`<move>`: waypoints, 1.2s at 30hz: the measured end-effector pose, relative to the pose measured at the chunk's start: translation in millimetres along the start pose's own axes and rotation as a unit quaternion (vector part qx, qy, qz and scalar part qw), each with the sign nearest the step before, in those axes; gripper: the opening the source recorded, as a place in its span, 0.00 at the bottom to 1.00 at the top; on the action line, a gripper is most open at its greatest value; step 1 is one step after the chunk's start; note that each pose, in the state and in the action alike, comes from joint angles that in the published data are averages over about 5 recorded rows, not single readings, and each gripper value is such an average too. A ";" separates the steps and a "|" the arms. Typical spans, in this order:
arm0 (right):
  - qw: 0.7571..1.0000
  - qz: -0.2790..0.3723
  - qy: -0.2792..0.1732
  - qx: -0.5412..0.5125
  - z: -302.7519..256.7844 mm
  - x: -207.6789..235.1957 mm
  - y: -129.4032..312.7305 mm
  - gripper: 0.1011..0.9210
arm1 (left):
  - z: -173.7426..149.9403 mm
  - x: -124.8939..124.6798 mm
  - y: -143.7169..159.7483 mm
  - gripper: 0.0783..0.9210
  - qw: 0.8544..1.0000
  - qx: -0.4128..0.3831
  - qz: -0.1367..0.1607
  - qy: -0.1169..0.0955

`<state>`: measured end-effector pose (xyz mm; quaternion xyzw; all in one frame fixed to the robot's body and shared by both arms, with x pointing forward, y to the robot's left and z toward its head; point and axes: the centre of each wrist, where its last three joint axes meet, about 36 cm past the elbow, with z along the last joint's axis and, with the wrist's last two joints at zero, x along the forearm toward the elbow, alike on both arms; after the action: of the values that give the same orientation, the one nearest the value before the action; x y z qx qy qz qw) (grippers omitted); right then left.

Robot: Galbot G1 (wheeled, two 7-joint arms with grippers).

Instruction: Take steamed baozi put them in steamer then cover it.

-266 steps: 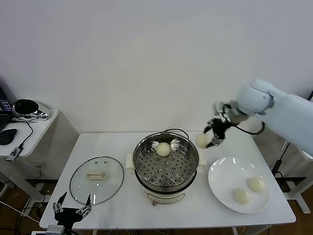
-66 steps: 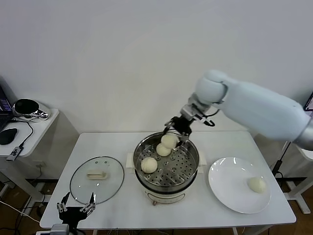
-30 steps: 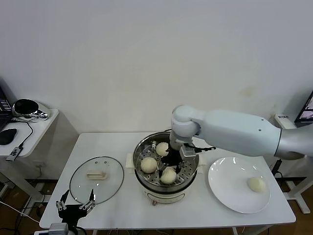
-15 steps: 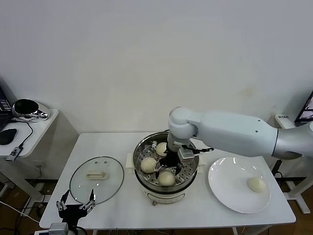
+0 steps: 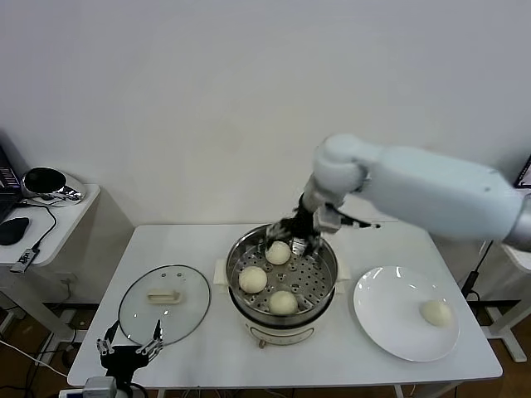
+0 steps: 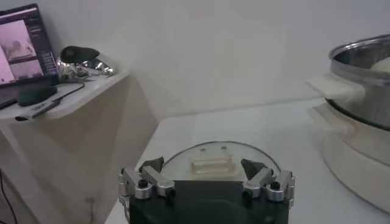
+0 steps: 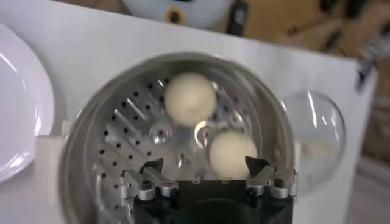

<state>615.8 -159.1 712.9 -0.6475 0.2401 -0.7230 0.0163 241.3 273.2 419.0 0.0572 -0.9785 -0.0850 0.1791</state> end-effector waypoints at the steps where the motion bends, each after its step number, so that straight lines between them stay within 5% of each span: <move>1: 0.999 0.004 0.008 -0.036 4.3 6.8 7.1 0.88 | -0.1 -0.3 -0.2 0.88 1.000 0.000 0.002 0.000; 6: 0.977 0.015 0.043 -0.209 25.3 33.7 49.5 0.88 | 1.3 -1.1 -0.7 0.88 1.000 -0.002 0.010 0.002; 16: 0.894 0.004 0.089 -0.439 51.7 44.4 155.7 0.88 | 2.8 -4.4 0.6 0.88 1.000 -0.007 0.025 0.004; 25: 0.843 -0.022 0.096 -0.529 57.9 7.2 237.4 0.88 | 6.6 -4.4 4.5 0.88 0.999 -0.015 0.032 0.012; 36: 0.818 -0.063 0.121 -0.559 59.6 -43.5 301.4 0.88 | 12.1 -1.2 7.1 0.88 0.999 -0.024 0.037 0.028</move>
<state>592.5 -430.5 564.2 -0.4659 0.5621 -0.5366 -0.4231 237.5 282.1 408.8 0.0190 -0.9723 -0.0998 0.2104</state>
